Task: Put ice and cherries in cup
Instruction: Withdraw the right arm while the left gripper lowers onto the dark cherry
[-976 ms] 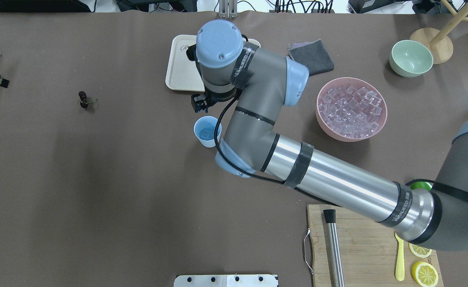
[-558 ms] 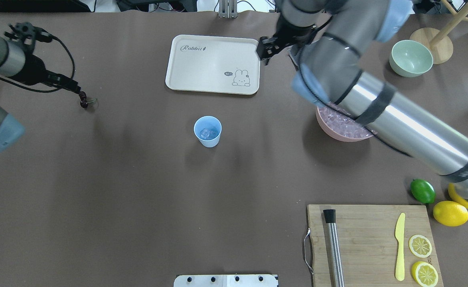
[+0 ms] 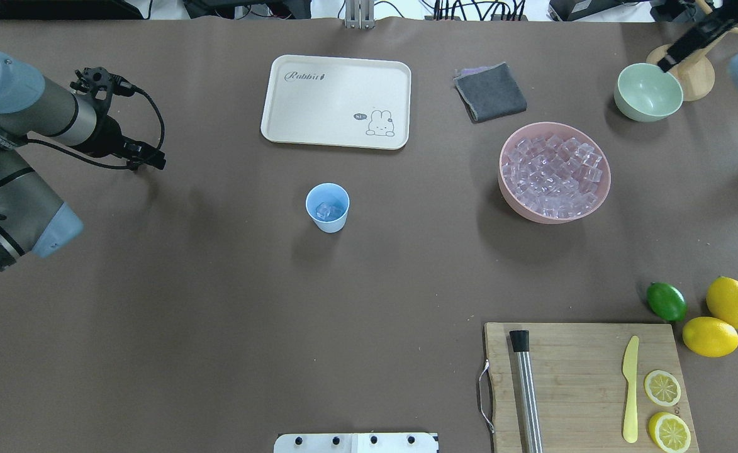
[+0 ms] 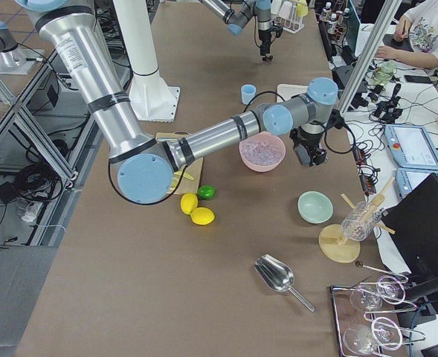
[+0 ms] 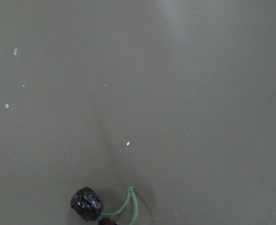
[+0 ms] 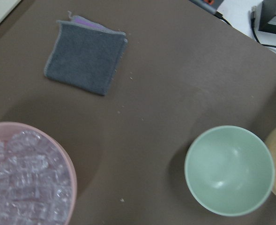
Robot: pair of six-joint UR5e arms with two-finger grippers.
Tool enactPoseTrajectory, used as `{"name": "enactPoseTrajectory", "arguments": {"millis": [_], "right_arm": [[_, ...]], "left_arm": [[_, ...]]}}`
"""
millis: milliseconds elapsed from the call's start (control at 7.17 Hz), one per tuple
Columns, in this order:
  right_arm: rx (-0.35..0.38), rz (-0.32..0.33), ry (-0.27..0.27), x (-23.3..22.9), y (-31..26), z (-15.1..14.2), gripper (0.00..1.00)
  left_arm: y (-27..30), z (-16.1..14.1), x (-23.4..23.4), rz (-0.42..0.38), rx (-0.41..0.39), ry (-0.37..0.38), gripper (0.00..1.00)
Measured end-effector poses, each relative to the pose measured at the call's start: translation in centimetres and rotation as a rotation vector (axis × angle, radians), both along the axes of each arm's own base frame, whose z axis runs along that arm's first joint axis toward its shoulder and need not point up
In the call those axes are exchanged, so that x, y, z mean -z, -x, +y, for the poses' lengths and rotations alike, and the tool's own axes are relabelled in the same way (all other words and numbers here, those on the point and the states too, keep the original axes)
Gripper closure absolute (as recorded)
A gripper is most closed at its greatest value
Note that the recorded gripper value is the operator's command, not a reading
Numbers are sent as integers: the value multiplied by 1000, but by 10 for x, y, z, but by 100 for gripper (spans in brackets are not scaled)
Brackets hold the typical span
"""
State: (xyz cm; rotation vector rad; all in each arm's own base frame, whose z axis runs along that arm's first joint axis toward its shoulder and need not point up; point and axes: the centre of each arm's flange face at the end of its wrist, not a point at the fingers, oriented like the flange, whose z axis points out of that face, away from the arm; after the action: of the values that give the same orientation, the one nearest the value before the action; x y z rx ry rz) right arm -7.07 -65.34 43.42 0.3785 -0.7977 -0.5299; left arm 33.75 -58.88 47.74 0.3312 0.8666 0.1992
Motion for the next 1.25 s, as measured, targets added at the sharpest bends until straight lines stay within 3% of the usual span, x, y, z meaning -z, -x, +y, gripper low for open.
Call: {"name": "enactPoseTrajectory", "arguments": {"millis": [279,558,837,1255], "right_arm": [[34,8,-21,-62,-52,36,4],[60,23,-6,-106,-67,68,2],[40,35,48,-130,-75,86,2],[-102,99,184,-144,-88,91,2]], "left_arm": [[7,-7,-15,-24,16,21,3],[12,-9,-35,-54,38,46,3],[13,-10,-45,-70,43,65,4],[14,-11,-50,-83,55,68,7]]}}
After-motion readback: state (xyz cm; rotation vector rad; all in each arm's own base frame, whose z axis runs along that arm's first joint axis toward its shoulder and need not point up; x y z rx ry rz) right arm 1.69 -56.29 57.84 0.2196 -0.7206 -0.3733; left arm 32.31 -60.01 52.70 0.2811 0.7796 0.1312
